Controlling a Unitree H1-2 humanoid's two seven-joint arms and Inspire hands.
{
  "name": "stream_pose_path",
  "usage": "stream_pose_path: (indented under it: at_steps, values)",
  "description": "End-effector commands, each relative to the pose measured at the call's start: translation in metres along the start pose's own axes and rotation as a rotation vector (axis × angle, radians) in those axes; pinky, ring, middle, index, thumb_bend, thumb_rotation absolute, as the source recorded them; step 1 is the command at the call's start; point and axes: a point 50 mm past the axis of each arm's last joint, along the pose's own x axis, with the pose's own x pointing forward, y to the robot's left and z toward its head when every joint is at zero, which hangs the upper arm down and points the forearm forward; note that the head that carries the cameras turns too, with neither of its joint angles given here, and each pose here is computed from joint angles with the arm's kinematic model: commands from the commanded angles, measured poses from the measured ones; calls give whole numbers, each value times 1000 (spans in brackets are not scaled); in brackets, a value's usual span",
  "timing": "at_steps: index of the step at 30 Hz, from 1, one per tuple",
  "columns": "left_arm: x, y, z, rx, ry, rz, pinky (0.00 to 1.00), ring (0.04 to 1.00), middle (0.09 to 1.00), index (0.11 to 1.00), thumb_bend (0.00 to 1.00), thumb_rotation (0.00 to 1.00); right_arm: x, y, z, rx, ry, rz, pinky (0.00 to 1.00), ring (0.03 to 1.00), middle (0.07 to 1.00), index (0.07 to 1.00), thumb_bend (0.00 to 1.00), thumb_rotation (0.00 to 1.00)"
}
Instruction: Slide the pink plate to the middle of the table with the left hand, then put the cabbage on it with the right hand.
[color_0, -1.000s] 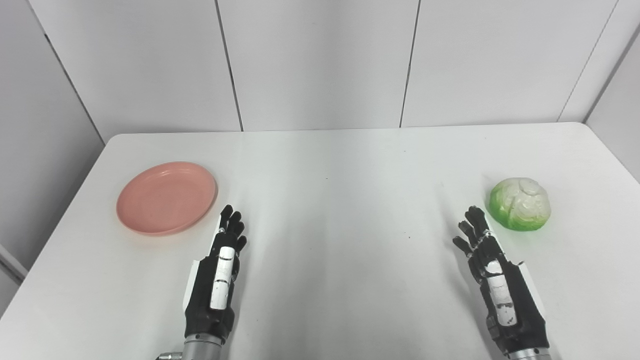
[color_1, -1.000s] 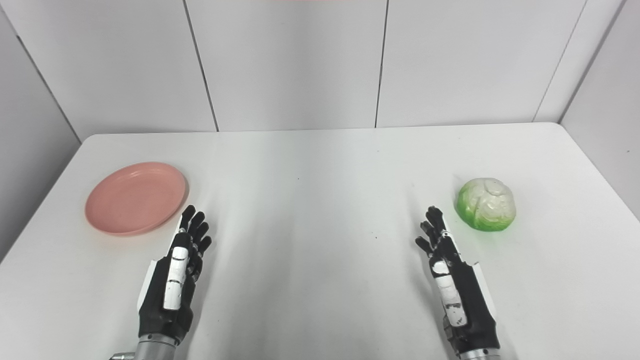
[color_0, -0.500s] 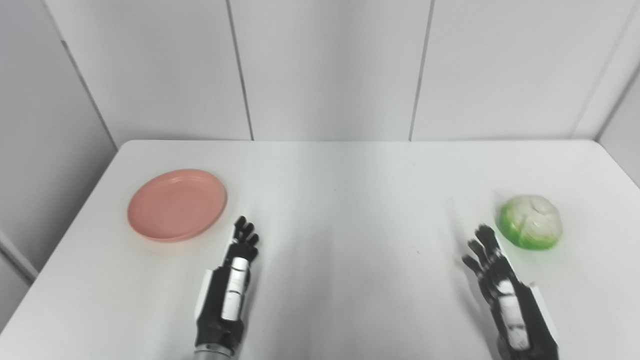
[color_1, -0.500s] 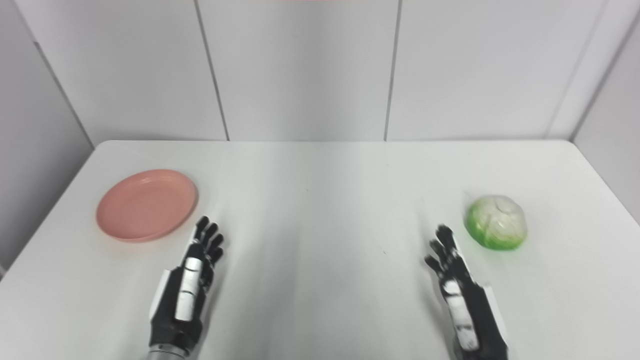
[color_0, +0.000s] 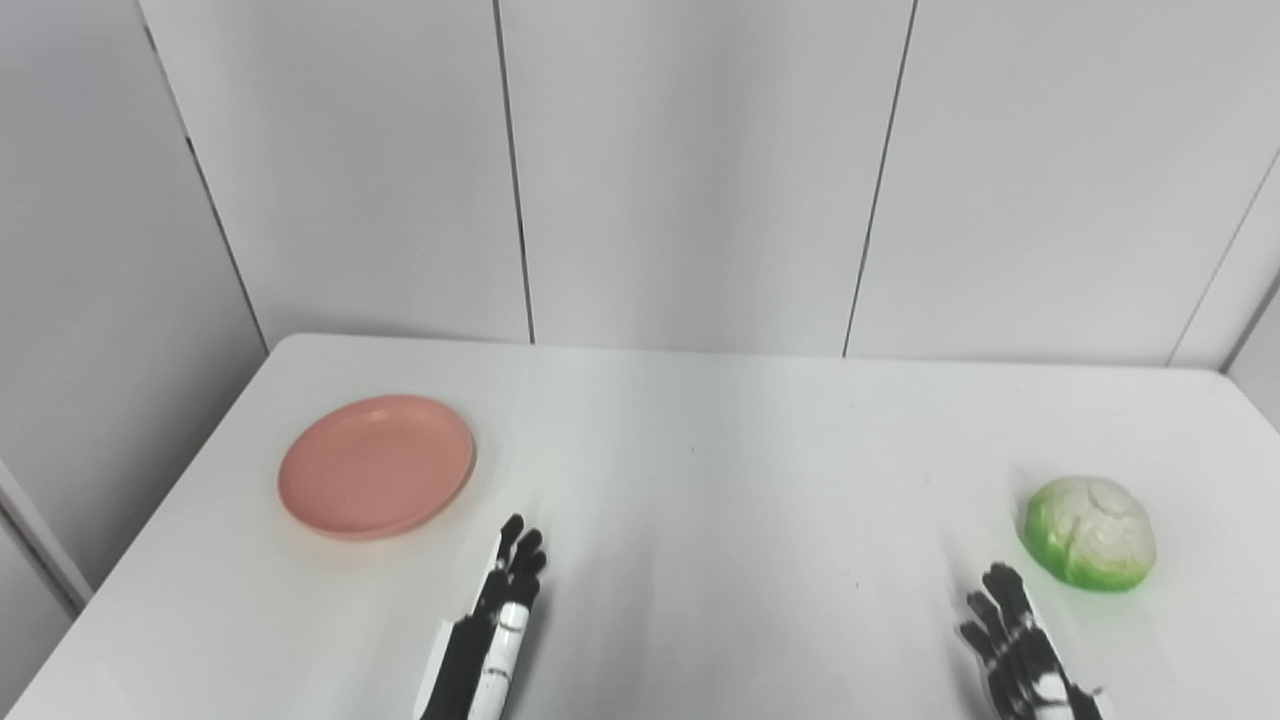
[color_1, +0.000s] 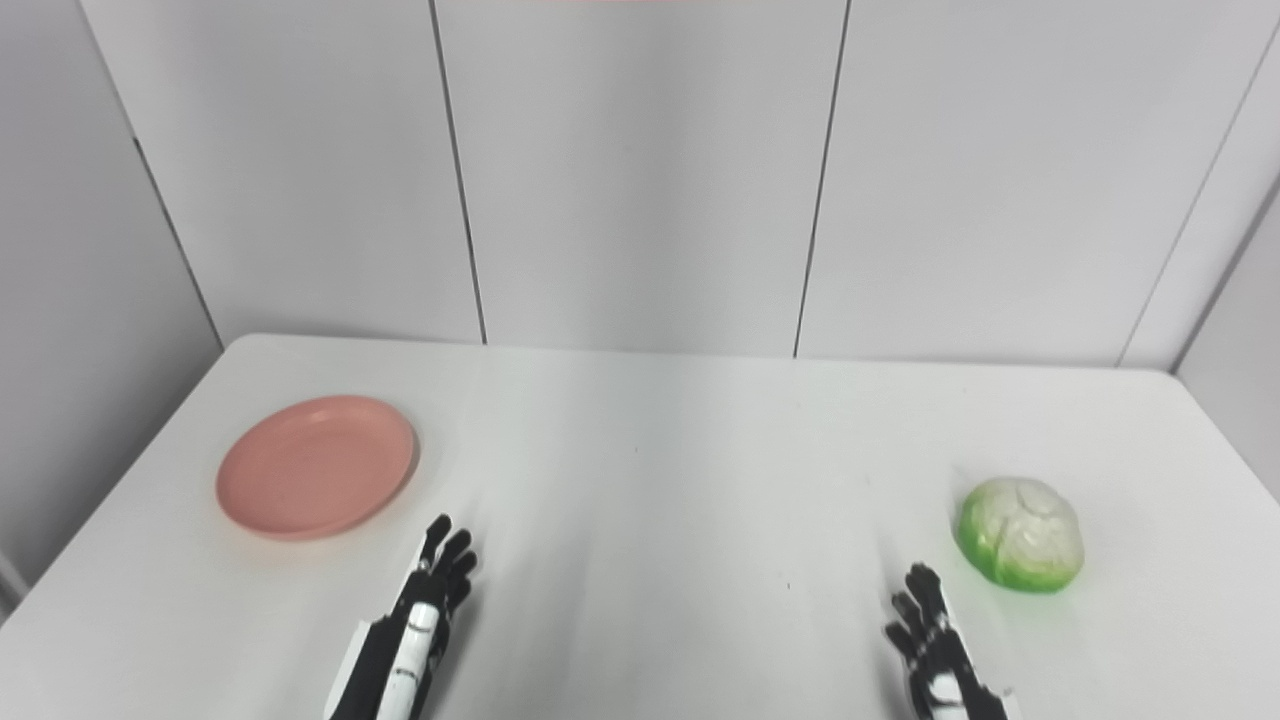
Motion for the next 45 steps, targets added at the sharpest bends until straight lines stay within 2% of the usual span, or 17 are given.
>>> stream_pose_path:
  at_steps: [1,8,14,18,20,21,22,23,24,26,28,30,31,33,38,40,45]
  values:
    - [-62,-20,-21,-78,101,103,1000,966,972,1000,541,917,-34,-6,-9,-11,18,-8,973,974,999,972,795,1000]
    - [-59,-14,-25,-77,87,110,1000,959,965,1000,534,898,-31,1,-15,-11,18,-8,960,962,988,962,809,1000]
    - [-49,-8,-11,9,-63,102,884,896,899,966,631,854,-26,2,-19,-15,9,-7,946,963,985,949,784,1000]
    - [-29,-3,14,30,-194,74,825,870,870,952,659,844,-23,2,-21,-10,-1,-16,937,953,973,937,786,1000]
    - [-20,1,24,37,-243,67,759,832,840,919,747,839,-22,4,-23,-9,-8,-16,929,954,974,933,774,1000]
    - [-8,5,36,59,-302,53,747,824,835,914,765,839,-22,5,-23,-9,-11,-16,927,954,975,933,771,1000]
    - [0,7,45,75,-342,43,680,780,804,870,847,844,-22,5,-24,-8,-13,-16,926,955,975,932,775,1000]
    - [14,13,57,105,-403,18,644,757,788,847,890,846,-21,6,-24,-6,-14,-16,926,956,975,931,776,1000]
    - [22,17,66,126,-444,2,613,729,750,773,954,840,-21,7,-24,-5,-15,-17,925,951,972,927,784,1000]
    - [43,26,85,159,-512,-10,607,721,729,731,990,832,-22,9,-24,-8,-15,-17,916,948,971,923,793,1000]
    - [63,36,101,161,-560,-5,623,733,735,739,998,824,-23,11,-24,-9,-18,-16,910,946,971,921,787,1000]
    - [78,44,116,154,-583,13,663,761,771,786,1000,821,-24,13,-23,-9,-24,-16,901,944,970,915,777,1000]
    - [83,47,122,152,-587,23,708,786,801,825,978,840,-25,13,-22,-10,-27,-17,896,945,968,908,762,1000]
    - [96,58,135,177,-611,47,732,801,823,853,947,861,-26,14,-21,-12,-33,-20,881,938,960,895,762,1000]
    - [137,93,167,272,-666,74,742,812,835,856,908,871,-28,15,-19,-20,-36,-25,851,921,943,873,772,999]
    - [147,103,174,285,-665,87,746,815,837,856,898,863,-28,15,-19,-18,-34,-25,848,920,943,872,785,994]
    - [176,134,182,308,-593,157,769,832,857,881,894,853,-27,15,-19,-19,-32,-22,838,915,939,865,792,988]
